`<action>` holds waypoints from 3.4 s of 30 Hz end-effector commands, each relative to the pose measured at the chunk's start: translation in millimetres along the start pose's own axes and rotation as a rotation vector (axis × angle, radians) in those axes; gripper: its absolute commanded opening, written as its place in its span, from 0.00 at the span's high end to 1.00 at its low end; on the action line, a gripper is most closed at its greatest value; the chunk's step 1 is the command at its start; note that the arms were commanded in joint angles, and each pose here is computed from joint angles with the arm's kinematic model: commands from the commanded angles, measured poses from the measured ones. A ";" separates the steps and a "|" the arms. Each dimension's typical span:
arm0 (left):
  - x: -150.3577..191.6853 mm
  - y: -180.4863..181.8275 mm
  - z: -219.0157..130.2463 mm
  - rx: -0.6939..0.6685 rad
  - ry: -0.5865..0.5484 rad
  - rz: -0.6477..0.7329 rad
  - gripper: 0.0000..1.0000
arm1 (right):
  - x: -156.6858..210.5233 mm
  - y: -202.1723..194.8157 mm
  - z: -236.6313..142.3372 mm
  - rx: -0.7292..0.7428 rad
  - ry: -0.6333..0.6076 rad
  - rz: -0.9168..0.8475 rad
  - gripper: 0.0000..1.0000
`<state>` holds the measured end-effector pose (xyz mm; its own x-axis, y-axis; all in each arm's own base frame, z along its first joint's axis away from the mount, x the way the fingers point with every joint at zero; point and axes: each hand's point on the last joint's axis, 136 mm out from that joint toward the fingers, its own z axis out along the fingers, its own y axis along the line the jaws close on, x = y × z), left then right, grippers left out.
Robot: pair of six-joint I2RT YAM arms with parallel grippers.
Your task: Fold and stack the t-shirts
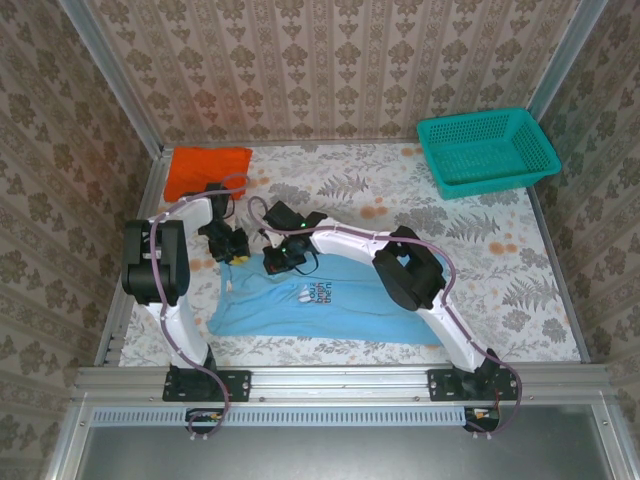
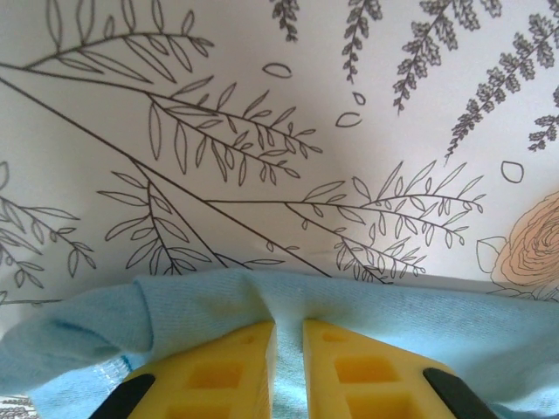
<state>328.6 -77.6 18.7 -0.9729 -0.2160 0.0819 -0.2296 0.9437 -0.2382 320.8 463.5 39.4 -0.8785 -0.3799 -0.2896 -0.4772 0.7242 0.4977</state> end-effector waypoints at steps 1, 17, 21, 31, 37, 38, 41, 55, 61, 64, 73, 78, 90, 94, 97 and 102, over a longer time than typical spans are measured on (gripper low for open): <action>-3.9 4.4 8.0 -0.015 0.007 -0.022 0.84 | 1.9 39.4 -32.2 -0.099 -0.028 -0.097 1.00; -9.9 3.5 6.7 -0.017 -0.003 -0.011 0.84 | 92.9 36.1 -39.1 -0.125 0.095 -0.137 1.00; -10.4 3.6 4.9 -0.019 -0.005 -0.005 0.85 | 108.0 30.1 -44.6 -0.127 0.094 -0.123 0.95; -16.8 -2.5 -14.4 -0.026 -0.053 0.022 0.81 | 120.1 12.4 -93.0 -0.128 -0.032 -0.050 0.73; -21.6 -23.1 -49.0 -0.007 -0.149 0.048 0.75 | 98.7 -56.3 -133.6 -0.067 -0.204 0.237 0.75; -20.5 -27.6 -55.6 -0.005 -0.168 0.052 0.75 | 98.3 -75.2 -140.8 -0.023 -0.222 0.297 0.75; -10.6 -41.6 -68.8 0.006 -0.203 0.069 0.74 | 107.8 -129.3 -163.1 0.102 -0.234 0.471 0.78; 40.7 -47.6 6.0 -0.023 -0.153 -0.180 0.74 | 168.7 -250.2 -223.4 0.222 -0.347 0.939 0.78; 23.2 -59.9 41.9 -0.091 -0.100 -0.154 0.75 | 201.5 -263.2 -205.6 0.269 -0.175 1.075 0.78; 6.9 -84.7 56.7 -0.089 -0.089 -0.070 0.75 | 215.3 -261.4 -205.2 0.242 -0.176 1.146 0.77; -63.8 -211.9 85.3 0.065 -0.105 0.180 0.72 | 211.9 -247.8 -251.4 0.255 -0.355 1.102 0.69; -119.7 -284.8 75.6 0.272 -0.197 0.330 0.70 | 201.8 -229.5 -259.3 0.199 -0.365 0.957 0.65; -182.1 -376.8 -8.1 0.688 -0.501 0.410 0.53 | 206.1 -177.0 -211.5 0.203 -0.142 0.679 0.69; -172.8 -381.4 -67.2 0.683 -0.568 0.489 0.31 | 188.4 -167.8 -193.4 0.169 -0.104 0.634 0.72; -159.2 -374.0 -110.9 0.632 -0.609 0.526 0.27 | 180.7 -171.3 -178.1 0.148 -0.080 0.644 0.73; -157.9 -305.3 -144.5 0.464 -0.618 0.387 0.26 | 189.6 -183.5 -147.9 0.185 -0.024 0.719 0.76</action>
<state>561.8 -344.9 163.9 -0.8374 -0.0890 -0.5393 0.3011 0.7483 -0.5910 233.1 166.7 23.0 -0.9772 0.2109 0.0252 0.2010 0.8800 0.4304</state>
